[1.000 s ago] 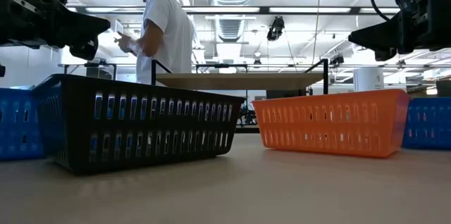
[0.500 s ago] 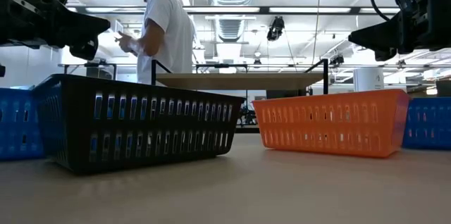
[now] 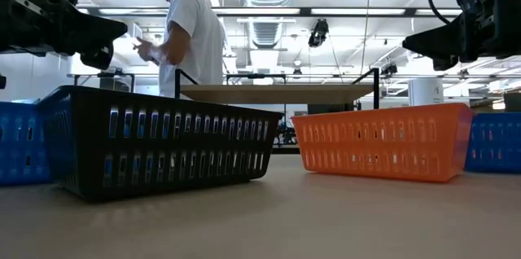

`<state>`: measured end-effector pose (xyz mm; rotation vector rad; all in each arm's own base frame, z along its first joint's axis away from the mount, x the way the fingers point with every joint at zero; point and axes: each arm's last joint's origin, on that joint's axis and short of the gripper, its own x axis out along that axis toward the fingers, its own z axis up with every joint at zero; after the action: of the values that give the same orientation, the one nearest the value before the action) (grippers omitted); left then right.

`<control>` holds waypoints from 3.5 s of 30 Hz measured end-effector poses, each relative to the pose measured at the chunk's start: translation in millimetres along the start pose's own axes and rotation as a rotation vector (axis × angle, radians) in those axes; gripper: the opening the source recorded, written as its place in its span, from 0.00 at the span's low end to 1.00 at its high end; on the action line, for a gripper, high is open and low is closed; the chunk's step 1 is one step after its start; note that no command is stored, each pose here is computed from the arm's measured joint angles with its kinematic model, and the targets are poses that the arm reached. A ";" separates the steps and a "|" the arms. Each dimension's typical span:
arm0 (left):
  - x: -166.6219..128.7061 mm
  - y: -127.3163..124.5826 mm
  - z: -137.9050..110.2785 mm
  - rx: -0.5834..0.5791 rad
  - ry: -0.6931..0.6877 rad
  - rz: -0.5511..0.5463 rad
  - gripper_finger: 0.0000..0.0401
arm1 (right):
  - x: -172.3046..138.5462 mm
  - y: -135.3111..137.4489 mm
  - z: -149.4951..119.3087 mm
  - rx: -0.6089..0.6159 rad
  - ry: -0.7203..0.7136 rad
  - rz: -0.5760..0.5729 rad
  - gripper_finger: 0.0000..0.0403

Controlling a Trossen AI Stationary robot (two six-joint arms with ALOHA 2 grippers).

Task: Stack baskets on shelf by color

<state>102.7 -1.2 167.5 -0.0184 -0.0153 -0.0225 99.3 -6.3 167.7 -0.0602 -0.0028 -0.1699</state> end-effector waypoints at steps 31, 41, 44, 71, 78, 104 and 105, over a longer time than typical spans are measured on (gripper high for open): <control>0.0 0.0 0.0 0.000 0.000 0.001 0.00 | -0.7 -3.3 10.6 0.315 -0.118 -0.080 0.17; 0.0 0.0 0.0 0.000 0.000 0.000 0.00 | -1.5 -4.0 18.7 0.248 -0.198 -0.081 0.17; 0.0 0.0 0.0 0.000 -0.001 0.000 0.00 | -2.3 -4.2 22.1 0.222 -0.232 -0.080 0.17; 0.0 0.0 0.0 0.000 0.000 0.000 0.00 | 17.4 7.2 28.4 0.432 -0.088 0.022 0.17; 0.0 0.0 0.0 0.000 0.000 0.000 0.00 | 49.3 18.1 51.3 0.250 0.333 0.007 0.17; 0.0 0.0 0.0 0.000 0.000 0.000 0.00 | 156.3 70.8 73.4 0.169 1.196 0.371 0.43; 0.0 0.0 0.0 0.000 0.000 0.000 0.00 | 159.4 75.3 70.3 0.125 1.202 0.401 0.45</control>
<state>102.7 -1.2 167.5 -0.0184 -0.0156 -0.0227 269.3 45.1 234.6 0.1728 1.1898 0.2164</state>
